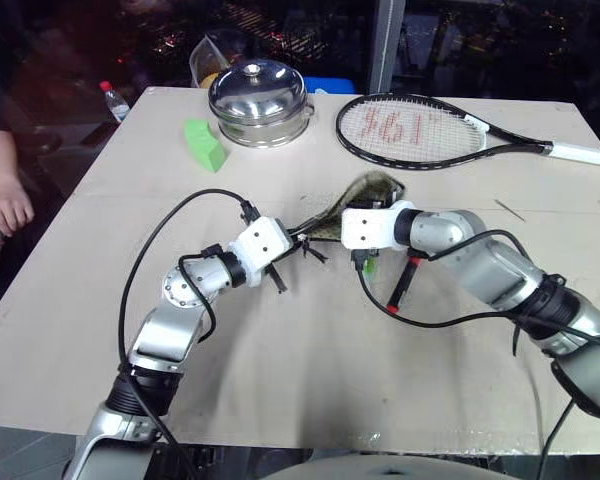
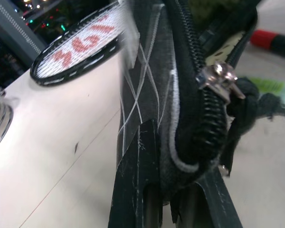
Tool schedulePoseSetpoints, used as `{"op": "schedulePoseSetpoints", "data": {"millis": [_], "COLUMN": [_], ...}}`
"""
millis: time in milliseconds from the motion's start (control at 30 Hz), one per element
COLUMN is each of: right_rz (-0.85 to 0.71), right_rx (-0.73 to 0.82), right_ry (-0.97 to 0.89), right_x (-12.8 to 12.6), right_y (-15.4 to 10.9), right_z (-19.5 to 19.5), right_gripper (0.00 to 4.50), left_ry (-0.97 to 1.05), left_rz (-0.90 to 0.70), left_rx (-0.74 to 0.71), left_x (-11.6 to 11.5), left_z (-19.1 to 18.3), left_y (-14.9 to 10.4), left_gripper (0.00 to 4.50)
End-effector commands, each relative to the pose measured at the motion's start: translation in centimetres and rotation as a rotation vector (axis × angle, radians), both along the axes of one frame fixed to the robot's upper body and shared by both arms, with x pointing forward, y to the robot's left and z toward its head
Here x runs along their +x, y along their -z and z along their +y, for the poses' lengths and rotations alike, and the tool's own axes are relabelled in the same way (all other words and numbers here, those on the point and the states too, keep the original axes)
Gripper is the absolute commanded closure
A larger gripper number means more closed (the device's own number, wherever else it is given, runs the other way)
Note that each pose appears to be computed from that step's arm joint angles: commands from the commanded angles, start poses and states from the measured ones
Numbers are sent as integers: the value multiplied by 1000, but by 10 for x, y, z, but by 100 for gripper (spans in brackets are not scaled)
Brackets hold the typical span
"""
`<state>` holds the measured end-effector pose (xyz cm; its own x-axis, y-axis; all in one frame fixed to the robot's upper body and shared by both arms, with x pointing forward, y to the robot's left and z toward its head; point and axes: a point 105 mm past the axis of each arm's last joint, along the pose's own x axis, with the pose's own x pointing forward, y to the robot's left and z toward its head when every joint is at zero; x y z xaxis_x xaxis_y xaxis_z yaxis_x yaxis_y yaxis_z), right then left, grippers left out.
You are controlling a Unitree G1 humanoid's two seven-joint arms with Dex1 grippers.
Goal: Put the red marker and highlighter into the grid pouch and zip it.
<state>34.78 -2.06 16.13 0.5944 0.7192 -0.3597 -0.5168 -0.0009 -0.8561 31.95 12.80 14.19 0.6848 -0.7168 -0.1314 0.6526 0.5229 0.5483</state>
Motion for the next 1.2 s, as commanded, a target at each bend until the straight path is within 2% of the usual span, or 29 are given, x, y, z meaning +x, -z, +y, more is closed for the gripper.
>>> {"op": "schedulePoseSetpoints", "data": {"millis": [33, 100, 200, 333, 433, 533, 667, 733, 833, 900, 1000, 1100, 1133, 1167, 1200], "right_rz": [-44, 50, 301, 476, 545, 655, 787, 812, 775, 823, 796, 805, 814, 824, 829], "right_rx": [53, 166, 326, 333, 325, 517, 613, 603, 504, 513, 508, 489, 487, 483, 480], "right_ry": [15, 45, 11, -15, 219, 433, 618, 712, 859, 881, 937, 949, 946, 943, 941], "right_x": [4, 1, -22, -46, -25, -8, -7, -8, -6, -8, -2, -2, -3, -4, -5], "right_y": [-22, -29, -39, -36, -11, 0, 21, 32, 50, 53, 54, 61, 63, 65, 66], "right_z": [-10, -16, -23, -38, -56, -53, -42, -38, -44, -37, -38, -38, -37, -37, -36], "right_gripper": [74, 4, 4, 4, 4, 4, 4, 4, 4, 4, 4, 80, 118, 176, 210], "left_ry": [-28, -53, -96, -147, -176, -195, -207, -207, -208, -211, -212, -211, -210, -208, -208], "left_rz": [-45, -35, -25, -20, -20, -20, -21, -24, -26, -27, -28, -30, -30, -31, -31], "left_rx": [-3, -8, 5, 36, 58, 77, 84, 84, 85, 86, 88, 88, 88, 89, 89], "left_x": [-2, -2, 0, 2, 2, 1, -1, -3, -5, -6, -8, -9, -9, -9, -9], "left_z": [12, 19, 36, 59, 72, 81, 84, 84, 83, 83, 83, 83, 82, 82, 82], "left_y": [-13, -12, -10, -9, -10, -9, -8, -8, -8, -7, -6, -6, -6, -5, -5], "left_gripper": [450, 450, 450, 450, 450, 450, 450, 450, 450, 450, 450, 450, 450, 450, 450]}}
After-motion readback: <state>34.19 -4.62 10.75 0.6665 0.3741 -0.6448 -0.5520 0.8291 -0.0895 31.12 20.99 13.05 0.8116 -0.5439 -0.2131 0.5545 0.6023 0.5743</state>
